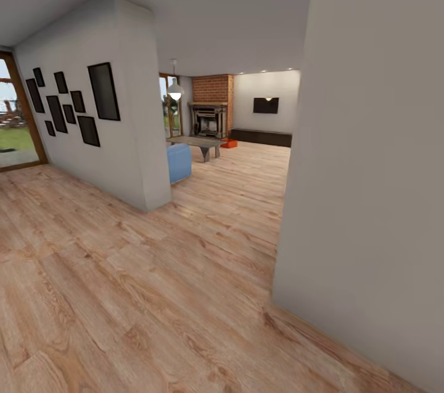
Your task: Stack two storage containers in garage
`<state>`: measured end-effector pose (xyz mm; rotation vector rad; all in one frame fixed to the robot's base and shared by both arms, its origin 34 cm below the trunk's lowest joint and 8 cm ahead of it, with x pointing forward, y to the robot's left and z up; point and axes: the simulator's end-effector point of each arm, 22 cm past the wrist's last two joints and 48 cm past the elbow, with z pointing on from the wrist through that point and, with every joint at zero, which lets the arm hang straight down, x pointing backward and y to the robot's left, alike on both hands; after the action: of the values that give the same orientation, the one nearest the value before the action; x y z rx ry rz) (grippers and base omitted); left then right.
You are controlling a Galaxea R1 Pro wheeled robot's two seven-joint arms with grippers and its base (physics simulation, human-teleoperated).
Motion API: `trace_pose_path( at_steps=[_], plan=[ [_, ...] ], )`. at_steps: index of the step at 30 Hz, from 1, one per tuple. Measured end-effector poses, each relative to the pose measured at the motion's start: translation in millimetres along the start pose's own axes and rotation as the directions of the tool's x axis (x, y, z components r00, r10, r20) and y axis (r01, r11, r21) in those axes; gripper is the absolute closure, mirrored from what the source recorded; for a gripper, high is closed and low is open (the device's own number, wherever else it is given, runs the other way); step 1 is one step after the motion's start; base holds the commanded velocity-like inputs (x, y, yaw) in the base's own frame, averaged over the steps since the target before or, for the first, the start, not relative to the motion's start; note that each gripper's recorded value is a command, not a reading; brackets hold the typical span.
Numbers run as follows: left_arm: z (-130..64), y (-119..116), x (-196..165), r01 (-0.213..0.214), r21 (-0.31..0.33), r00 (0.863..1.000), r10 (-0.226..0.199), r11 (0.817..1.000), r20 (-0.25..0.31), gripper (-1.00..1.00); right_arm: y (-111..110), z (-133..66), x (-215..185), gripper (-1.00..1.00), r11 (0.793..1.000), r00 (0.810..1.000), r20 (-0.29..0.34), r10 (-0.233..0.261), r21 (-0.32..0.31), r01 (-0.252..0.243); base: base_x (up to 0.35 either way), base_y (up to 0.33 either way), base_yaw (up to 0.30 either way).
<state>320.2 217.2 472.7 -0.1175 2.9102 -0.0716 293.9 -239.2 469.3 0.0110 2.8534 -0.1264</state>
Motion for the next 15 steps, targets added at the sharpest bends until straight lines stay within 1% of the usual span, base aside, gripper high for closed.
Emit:
trace_pose_path(
  at_steps=[13,15],
  plan=[
    [0.0,0.0,0.0,0.000,0.000,1.000,0.000,1.000,0.000,-1.00,-0.1,0.0,0.2,-1.00,1.000,1.000,-0.001,-0.001,0.000,0.001,0.320,0.000,0.000],
    [0.0,0.0,0.0,0.000,0.000,1.000,0.000,1.000,0.000,-1.00,0.0,0.0,0.1,-1.00,1.000,1.000,0.000,0.000,0.000,0.000,0.320,0.000,0.095]
  ],
)
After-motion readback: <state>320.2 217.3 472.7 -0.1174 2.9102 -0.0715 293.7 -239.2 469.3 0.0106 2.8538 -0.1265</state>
